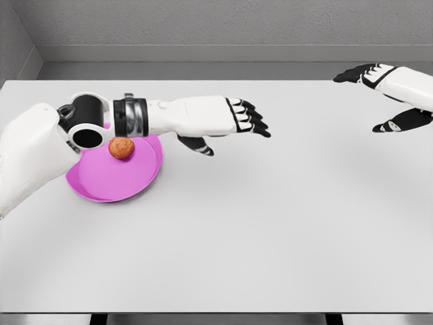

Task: Put the apple on the plate with both arms

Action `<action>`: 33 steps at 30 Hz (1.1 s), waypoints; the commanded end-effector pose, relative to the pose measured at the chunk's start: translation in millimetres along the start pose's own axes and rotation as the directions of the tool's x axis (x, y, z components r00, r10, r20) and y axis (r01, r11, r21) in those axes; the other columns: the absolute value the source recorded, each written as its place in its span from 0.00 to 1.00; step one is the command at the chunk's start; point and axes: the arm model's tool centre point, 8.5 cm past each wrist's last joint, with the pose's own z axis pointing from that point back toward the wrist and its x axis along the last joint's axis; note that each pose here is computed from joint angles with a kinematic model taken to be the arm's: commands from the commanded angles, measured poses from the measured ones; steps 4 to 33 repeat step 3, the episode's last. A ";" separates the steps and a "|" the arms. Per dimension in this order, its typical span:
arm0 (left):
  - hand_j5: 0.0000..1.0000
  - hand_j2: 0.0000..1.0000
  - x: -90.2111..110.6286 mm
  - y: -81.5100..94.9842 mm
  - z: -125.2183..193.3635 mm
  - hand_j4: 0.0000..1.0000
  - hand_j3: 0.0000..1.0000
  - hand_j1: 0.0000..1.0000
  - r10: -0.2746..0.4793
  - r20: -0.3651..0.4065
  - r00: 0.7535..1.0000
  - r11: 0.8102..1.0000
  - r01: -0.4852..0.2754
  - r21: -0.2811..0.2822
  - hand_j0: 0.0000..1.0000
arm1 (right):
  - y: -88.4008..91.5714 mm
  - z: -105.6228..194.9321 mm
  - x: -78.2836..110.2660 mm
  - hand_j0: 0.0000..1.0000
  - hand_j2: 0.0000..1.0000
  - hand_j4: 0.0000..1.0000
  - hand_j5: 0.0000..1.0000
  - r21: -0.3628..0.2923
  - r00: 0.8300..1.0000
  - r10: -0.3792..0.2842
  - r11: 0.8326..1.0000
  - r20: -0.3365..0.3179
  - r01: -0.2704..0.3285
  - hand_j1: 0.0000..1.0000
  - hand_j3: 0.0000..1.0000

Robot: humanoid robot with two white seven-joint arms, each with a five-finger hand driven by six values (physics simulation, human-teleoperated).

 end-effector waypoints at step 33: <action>1.00 1.00 3.8 1.7 -6.9 1.00 1.00 1.00 0.007 0.017 1.000 1.000 -0.007 0.013 1.00 | -3.4 6.1 -2.1 1.00 1.00 1.00 1.00 0.005 1.000 0.004 1.000 -0.014 -0.004 1.00 1.00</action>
